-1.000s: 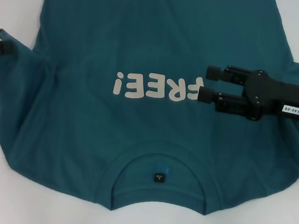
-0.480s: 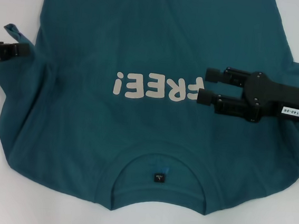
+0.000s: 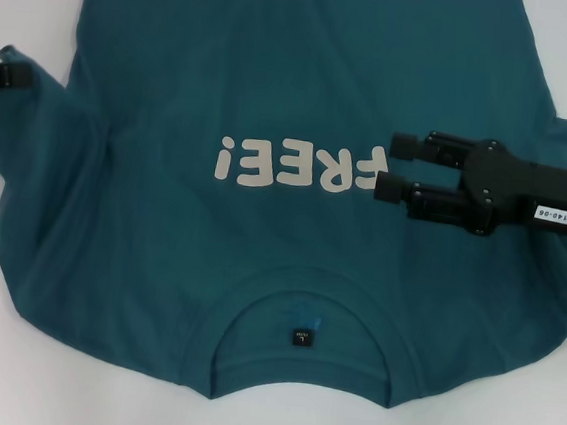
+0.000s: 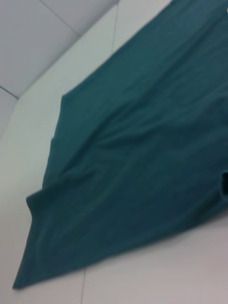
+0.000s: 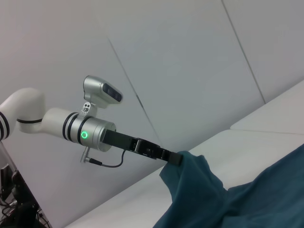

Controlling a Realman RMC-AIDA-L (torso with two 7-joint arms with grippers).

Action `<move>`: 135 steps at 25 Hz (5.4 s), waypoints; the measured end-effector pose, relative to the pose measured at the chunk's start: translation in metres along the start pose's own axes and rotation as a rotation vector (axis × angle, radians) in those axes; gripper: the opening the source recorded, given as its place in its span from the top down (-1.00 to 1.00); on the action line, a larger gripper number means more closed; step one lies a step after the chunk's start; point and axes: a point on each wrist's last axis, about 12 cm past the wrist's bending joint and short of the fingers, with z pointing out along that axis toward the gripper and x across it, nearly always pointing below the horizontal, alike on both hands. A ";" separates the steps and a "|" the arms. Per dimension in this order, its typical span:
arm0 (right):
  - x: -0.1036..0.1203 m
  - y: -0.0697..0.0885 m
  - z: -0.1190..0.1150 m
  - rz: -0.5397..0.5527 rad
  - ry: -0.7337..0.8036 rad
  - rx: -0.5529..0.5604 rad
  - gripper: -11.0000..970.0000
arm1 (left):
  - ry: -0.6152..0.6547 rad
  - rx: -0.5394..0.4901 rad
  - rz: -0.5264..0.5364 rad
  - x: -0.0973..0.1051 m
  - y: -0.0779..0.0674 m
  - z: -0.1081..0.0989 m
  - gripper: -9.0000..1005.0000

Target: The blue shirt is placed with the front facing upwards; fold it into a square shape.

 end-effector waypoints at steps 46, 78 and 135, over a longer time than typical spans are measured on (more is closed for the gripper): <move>0.000 0.000 0.002 0.001 0.002 -0.006 -0.60 | 0.040 0.052 0.020 -0.009 -0.023 0.017 0.97; 0.000 0.000 0.002 0.001 0.002 -0.005 -0.59 | 0.043 0.100 -0.036 -0.003 -0.028 0.046 0.10; -0.003 -0.001 0.006 0.031 -0.003 -0.007 -0.59 | 0.083 -0.178 0.124 0.029 0.009 0.071 -0.41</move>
